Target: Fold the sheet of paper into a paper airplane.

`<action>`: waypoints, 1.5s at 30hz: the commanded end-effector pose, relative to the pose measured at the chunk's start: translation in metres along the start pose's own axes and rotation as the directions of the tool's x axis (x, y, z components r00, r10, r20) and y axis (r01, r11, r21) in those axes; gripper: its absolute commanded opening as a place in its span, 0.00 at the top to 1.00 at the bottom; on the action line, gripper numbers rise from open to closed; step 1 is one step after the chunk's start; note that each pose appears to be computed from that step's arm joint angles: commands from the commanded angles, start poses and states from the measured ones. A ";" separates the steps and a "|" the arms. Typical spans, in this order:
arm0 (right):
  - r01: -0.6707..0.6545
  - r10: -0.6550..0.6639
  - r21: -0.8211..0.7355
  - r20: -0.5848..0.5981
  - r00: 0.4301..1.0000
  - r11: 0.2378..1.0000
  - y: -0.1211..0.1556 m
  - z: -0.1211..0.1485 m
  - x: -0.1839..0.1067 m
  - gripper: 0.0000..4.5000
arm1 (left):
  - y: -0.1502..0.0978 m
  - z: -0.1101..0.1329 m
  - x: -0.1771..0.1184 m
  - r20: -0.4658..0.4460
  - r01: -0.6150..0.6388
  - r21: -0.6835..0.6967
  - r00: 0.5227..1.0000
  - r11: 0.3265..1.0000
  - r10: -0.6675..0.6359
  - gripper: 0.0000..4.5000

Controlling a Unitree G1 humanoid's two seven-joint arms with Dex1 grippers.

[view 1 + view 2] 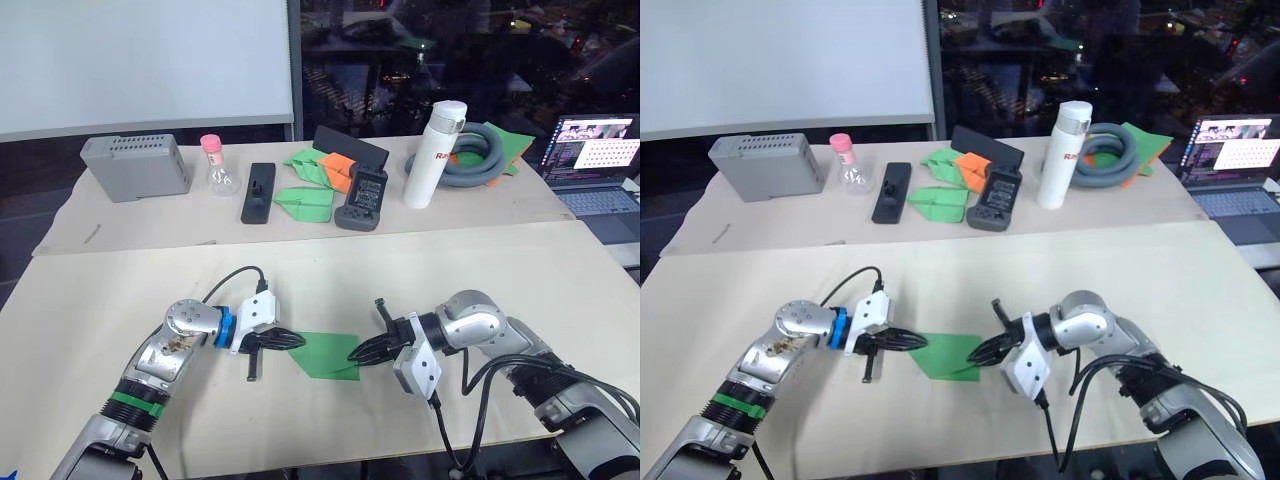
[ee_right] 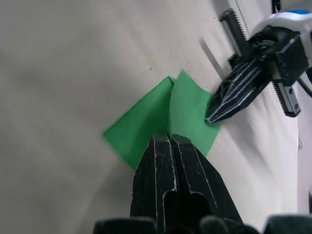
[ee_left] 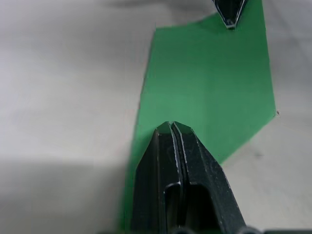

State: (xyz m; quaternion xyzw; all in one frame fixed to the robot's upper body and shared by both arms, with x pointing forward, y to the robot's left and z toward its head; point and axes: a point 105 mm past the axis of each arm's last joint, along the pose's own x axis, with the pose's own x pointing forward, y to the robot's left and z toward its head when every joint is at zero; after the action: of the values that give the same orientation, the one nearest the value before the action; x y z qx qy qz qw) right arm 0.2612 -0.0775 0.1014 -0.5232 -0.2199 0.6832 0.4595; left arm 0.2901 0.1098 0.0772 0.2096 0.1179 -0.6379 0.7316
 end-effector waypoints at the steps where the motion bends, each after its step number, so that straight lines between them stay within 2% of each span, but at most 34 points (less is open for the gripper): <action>1: 0.071 -0.071 -0.010 -0.015 0.997 0.997 -0.009 0.004 -0.004 1.00 | 0.001 -0.008 0.006 -0.008 -0.011 -0.012 1.000 1.000 0.010 1.00; 3: 0.101 -0.101 0.012 -0.020 0.995 0.995 -0.011 0.005 -0.005 1.00 | 0.002 -0.010 0.007 -0.009 -0.015 -0.017 1.000 1.000 0.015 1.00; 8: 0.126 -0.122 0.061 -0.057 0.991 0.990 -0.008 0.003 -0.007 0.65 | 0.001 -0.014 0.008 -0.018 -0.006 -0.019 1.000 1.000 0.005 1.00; 11: 0.204 -0.191 0.145 -0.098 0.977 0.968 -0.003 0.004 -0.012 0.42 | 0.000 -0.017 0.008 -0.027 0.000 -0.017 1.000 1.000 -0.001 1.00; 19: 0.338 -0.295 0.274 -0.188 0.937 0.900 0.015 0.013 -0.010 0.42 | 0.003 -0.016 0.010 -0.024 0.010 -0.017 1.000 1.000 -0.011 1.00; 27: 0.397 -0.343 0.307 -0.214 0.915 0.865 0.009 0.013 -0.008 0.42 | 0.005 -0.016 0.012 -0.022 0.022 -0.019 1.000 1.000 -0.022 1.00; 32: 0.391 -0.336 0.361 -0.209 0.919 0.846 0.013 0.014 -0.004 0.73 | 0.004 -0.016 0.012 -0.021 0.024 -0.015 0.999 1.000 -0.024 1.00; 35: 0.371 -0.321 0.419 -0.188 0.928 0.828 0.013 0.016 -0.004 0.98 | 0.003 -0.018 0.010 -0.031 0.023 -0.012 0.999 1.000 -0.023 1.00; 37: 0.366 -0.321 0.486 -0.176 0.931 0.794 0.013 0.015 -0.004 0.99 | 0.003 -0.019 0.009 -0.036 0.023 -0.008 0.999 1.000 -0.023 1.00; 41: 0.405 -0.387 0.656 -0.182 0.904 0.637 -0.004 0.005 -0.011 0.99 | 0.003 -0.017 0.010 -0.031 0.011 -0.007 0.999 1.000 -0.012 1.00; 45: 0.345 -0.358 0.791 -0.172 0.918 0.506 -0.006 -0.003 -0.012 0.99 | 0.000 -0.017 0.009 -0.030 0.014 -0.016 0.999 1.000 -0.014 1.00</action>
State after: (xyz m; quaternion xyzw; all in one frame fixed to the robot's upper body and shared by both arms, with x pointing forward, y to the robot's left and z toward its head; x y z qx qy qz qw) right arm 0.2665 -0.0863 0.1023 -0.2283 0.0035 0.5987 0.7678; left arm 0.2979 0.1024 0.0728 0.2101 0.0974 -0.6443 0.7288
